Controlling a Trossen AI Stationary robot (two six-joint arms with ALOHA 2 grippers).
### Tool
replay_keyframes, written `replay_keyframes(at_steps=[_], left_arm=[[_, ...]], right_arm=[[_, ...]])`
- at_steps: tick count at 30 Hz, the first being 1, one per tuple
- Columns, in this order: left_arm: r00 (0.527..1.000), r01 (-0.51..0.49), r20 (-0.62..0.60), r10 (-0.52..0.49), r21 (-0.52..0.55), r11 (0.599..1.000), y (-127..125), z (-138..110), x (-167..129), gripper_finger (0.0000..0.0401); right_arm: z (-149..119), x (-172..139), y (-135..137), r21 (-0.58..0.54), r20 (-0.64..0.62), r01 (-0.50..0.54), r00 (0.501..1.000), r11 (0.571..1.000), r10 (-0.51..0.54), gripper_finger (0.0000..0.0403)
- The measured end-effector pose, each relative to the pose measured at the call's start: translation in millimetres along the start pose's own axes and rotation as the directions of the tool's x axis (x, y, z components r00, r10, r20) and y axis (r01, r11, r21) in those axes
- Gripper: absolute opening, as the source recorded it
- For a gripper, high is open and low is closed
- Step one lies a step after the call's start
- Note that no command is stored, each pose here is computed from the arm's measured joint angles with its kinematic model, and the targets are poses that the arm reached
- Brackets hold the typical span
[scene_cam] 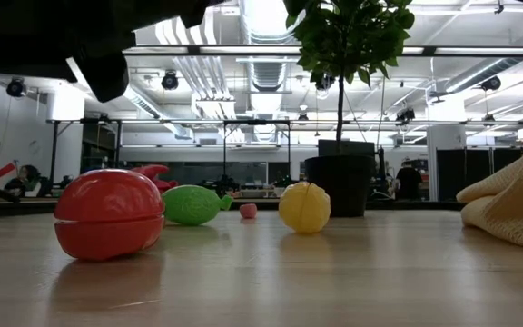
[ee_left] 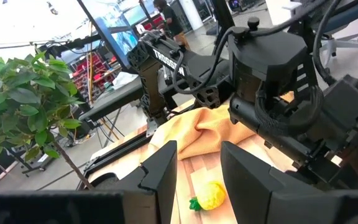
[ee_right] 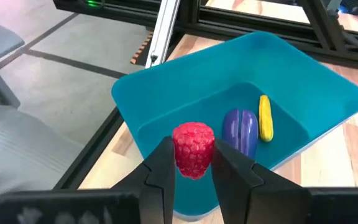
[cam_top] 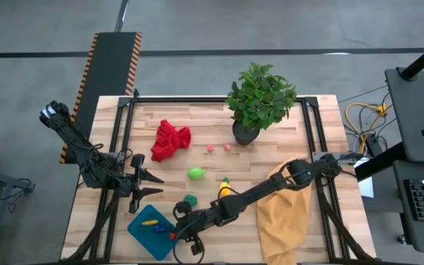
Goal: Pick and placing Produce into tupperware
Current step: Put the red raspberry into the blue bin, then put the yellow pineapple into the blue bin
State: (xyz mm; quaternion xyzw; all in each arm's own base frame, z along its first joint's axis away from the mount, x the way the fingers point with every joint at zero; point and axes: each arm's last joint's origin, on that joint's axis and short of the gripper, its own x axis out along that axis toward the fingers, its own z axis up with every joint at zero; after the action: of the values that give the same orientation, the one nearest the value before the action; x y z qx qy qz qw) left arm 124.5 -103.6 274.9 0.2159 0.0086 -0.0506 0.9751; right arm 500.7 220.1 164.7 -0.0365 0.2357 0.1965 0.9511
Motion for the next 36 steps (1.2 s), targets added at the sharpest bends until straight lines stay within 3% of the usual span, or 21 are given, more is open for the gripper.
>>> replay_keyframes(at_steps=[23,29,31,36], left_arm=[[1.000,0.000,0.000,0.000,0.000,1.000,0,0,0,0.0109],[1.000,0.000,0.000,0.000,0.000,1.000,0,0,0,0.0109],[1.000,0.000,0.000,0.000,0.000,1.000,0,0,0,0.0109],[1.000,0.001,0.000,-0.001,0.000,1.000,0,0,0,0.0109]], right_arm=[[0,0,-6,-0.022,0.006,0.011,1.000,1.000,-0.011,0.0143],[15,-2,-19,-0.089,0.134,0.037,0.991,0.995,-0.024,0.0133],[19,-6,-25,-0.113,0.142,0.012,0.990,0.993,0.004,0.0129],[36,-28,-40,-0.144,0.094,-0.163,0.980,0.976,0.178,0.0118]])
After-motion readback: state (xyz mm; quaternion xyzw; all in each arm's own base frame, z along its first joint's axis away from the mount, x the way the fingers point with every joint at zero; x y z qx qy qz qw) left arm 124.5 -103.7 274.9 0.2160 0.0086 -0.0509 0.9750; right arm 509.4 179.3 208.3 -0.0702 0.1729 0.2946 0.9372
